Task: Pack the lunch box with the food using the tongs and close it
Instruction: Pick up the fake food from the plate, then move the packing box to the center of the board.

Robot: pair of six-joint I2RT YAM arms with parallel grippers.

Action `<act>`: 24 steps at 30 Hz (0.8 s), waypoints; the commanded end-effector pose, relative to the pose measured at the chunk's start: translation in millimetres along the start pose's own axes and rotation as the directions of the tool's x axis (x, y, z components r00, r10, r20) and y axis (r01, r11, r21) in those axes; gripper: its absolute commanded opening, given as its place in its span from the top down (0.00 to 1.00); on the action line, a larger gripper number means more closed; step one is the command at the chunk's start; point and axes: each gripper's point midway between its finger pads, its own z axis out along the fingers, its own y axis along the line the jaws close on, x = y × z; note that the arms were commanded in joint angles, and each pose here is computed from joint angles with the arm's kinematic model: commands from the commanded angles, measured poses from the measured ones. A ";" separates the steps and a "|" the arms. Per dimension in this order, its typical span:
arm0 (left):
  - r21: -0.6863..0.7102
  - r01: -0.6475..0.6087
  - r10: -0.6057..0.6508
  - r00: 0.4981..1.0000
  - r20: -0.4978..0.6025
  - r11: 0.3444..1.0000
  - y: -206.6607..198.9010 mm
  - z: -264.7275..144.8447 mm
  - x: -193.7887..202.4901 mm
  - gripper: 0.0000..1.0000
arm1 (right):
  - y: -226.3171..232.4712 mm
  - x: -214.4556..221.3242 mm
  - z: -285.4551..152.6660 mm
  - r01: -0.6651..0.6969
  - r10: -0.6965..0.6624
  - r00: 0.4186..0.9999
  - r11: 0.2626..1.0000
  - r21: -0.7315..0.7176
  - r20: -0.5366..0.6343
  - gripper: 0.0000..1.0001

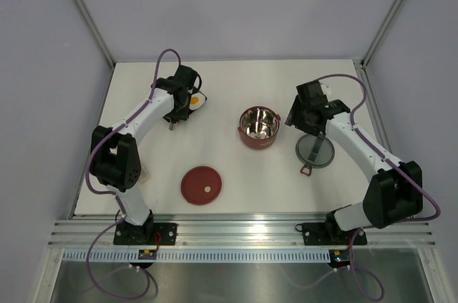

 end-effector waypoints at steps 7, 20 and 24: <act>0.020 0.060 -0.062 0.989 0.135 0.998 13.8 -42.9 -29.6 1.00 | -27.0 14.9 24.7 -0.090 0.092 0.995 0.995 0.041 -0.049 0.87; 0.095 0.086 -0.105 0.972 0.210 0.992 13.8 -76.4 -42.9 1.00 | 18.2 42.0 51.2 -0.094 0.082 0.985 0.993 -0.074 -0.152 0.96; 0.105 0.081 -0.104 0.968 0.230 0.991 16.5 -87.8 -46.2 1.00 | 39.1 50.7 66.4 -0.091 0.070 0.978 0.991 -0.100 -0.196 0.97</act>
